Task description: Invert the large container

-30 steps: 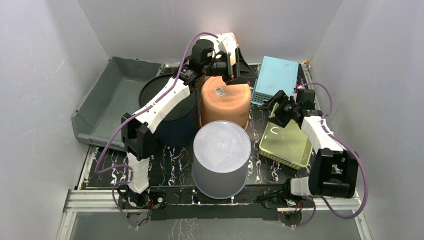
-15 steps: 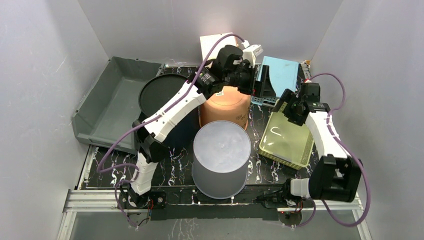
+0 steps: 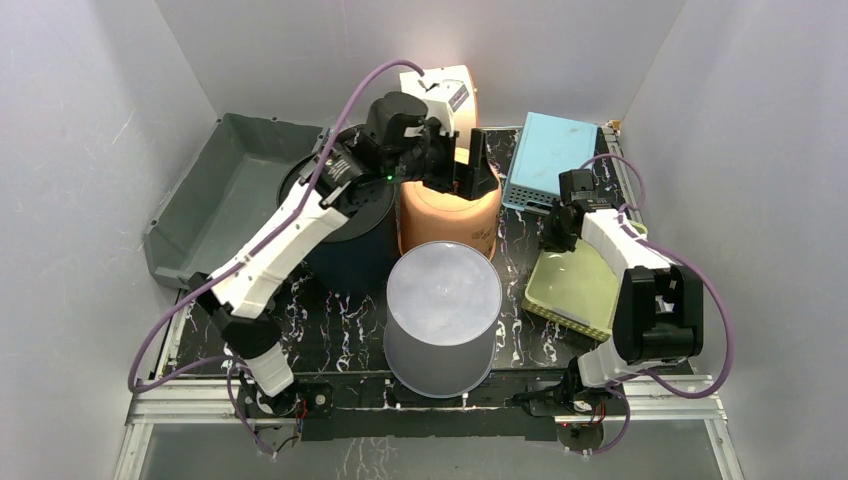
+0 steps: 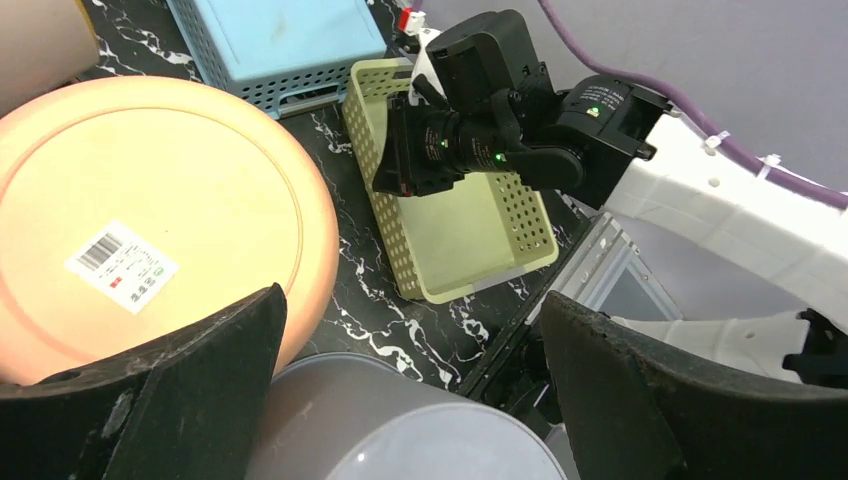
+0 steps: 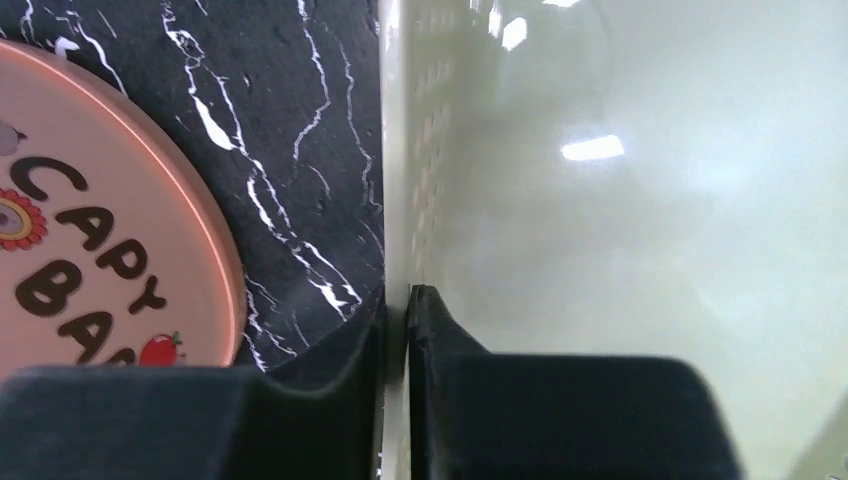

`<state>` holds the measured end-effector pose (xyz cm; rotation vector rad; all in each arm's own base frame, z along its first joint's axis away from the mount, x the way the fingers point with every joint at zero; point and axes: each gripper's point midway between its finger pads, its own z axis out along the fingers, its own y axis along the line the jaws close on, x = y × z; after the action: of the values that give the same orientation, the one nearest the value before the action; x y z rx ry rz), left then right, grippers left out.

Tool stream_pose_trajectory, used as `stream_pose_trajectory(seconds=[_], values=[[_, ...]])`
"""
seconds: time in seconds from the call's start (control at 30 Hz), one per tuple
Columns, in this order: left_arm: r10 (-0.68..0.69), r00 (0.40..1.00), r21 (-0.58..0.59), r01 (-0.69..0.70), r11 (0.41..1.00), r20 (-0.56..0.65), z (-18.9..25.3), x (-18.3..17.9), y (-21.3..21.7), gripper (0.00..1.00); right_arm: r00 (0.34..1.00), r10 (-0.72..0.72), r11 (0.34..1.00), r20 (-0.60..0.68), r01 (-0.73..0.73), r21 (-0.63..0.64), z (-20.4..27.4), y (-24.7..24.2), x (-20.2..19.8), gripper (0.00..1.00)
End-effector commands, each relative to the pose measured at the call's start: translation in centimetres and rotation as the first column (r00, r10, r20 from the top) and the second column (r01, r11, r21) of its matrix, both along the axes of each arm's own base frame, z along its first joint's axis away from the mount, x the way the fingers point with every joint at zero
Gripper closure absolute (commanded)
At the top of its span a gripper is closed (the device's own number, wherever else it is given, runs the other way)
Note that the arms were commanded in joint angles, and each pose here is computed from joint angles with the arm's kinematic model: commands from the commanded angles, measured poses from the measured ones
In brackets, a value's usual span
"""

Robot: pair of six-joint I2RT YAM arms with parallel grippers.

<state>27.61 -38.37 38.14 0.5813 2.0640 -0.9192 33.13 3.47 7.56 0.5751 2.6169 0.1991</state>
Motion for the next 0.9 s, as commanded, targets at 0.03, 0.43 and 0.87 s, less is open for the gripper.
stream_pose_trajectory(seconds=[0.03, 0.43, 0.87], values=[[0.031, 0.999, -0.007, -0.031, 1.000, 0.034, 1.2, -1.0, 2.1, 0.02, 0.980, -0.037, 0.993, 0.196, 0.059, -0.105, 6.9, -2.4, 1.4, 1.00], [0.049, 0.998, -0.053, -0.046, 0.997, 0.048, 3.3, -2.6, 3.9, 0.02, 0.807, 0.120, 0.946, 0.578, -0.270, 0.179, 23.5, 4.4, -1.4, 1.00], [0.060, 0.997, -0.053, -0.057, 0.997, 0.053, 3.6, -3.4, 5.4, 0.02, 0.792, 0.001, 0.560, 0.610, -0.506, 0.656, 22.0, 8.8, -5.2, 1.00]])
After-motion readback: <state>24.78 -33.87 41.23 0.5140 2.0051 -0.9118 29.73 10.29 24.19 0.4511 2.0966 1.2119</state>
